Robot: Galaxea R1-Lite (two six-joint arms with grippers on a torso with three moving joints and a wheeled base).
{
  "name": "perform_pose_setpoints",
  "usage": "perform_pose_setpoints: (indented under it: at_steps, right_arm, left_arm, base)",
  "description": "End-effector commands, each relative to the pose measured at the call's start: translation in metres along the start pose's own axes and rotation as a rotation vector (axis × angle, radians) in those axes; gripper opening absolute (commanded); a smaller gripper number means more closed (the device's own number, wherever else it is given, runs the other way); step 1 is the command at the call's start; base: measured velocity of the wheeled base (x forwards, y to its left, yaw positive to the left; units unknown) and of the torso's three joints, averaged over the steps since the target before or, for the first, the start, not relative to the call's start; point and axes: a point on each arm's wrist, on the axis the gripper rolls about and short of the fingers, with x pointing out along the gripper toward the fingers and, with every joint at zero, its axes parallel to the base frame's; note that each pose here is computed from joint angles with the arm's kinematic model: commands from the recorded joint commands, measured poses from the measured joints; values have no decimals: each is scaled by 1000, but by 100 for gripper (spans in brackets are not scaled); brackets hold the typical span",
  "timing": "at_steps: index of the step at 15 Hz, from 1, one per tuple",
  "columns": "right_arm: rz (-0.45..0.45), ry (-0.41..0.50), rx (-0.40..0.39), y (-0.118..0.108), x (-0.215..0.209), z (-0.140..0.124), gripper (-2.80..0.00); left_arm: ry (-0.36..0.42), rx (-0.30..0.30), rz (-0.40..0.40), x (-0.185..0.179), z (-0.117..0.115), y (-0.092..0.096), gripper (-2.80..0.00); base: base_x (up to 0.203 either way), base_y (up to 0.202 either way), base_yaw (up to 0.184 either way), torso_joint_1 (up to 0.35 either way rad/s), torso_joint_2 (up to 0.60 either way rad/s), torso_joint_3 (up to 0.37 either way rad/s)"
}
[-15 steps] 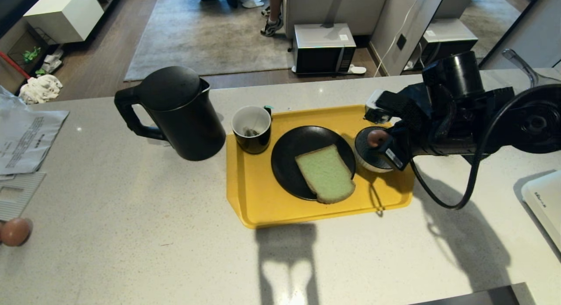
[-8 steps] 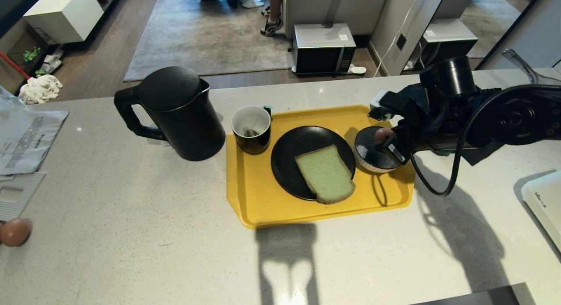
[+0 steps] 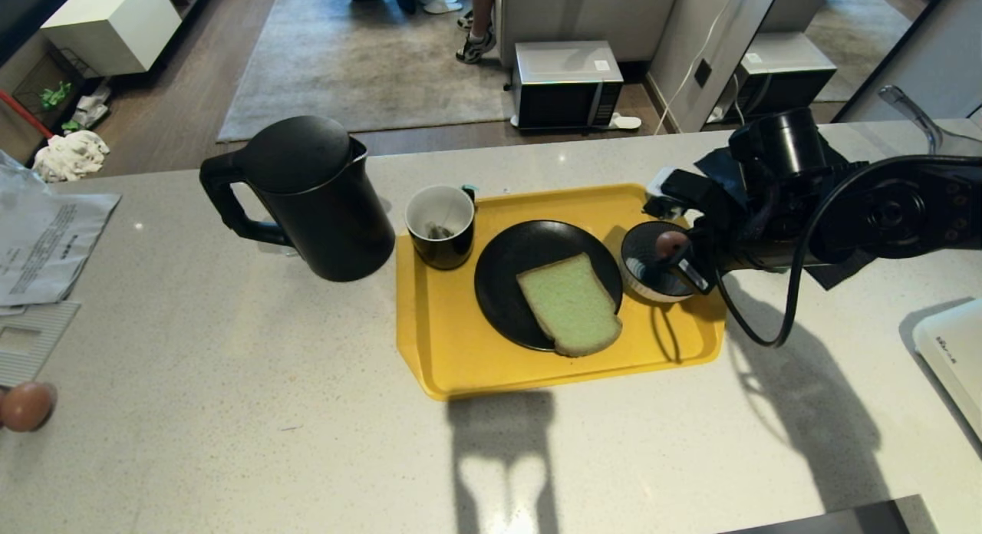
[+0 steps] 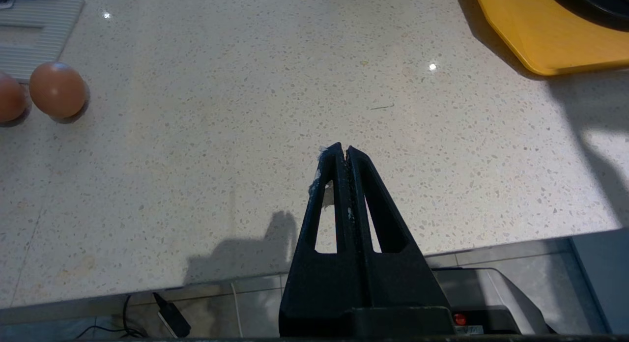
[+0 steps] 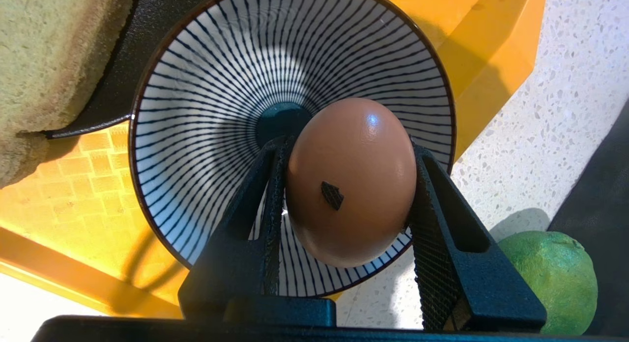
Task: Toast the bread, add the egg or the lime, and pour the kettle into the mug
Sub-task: Put the egg in the bowl
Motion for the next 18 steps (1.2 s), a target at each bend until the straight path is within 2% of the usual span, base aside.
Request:
perform_pose_setpoints:
  at_steps: [1, 5, 18]
  right_arm:
    - [0, -1, -5, 0, -1, 0, -280]
    - [-2, 1, -44, -2, 0, -1, -280]
    - [15, 16, -80, 2, 7, -4, -280]
  left_arm:
    - [14, 0, 0, 1, -5, 0, -280]
    - [14, 0, 0, 1, -5, 0, -280]
    - [14, 0, 0, 1, -5, 0, -280]
  base:
    - [0, 0, 0, 0, 0, 0]
    - [0, 0, 0, 0, 0, 0]
    - [0, 0, 0, 0, 0, 0]
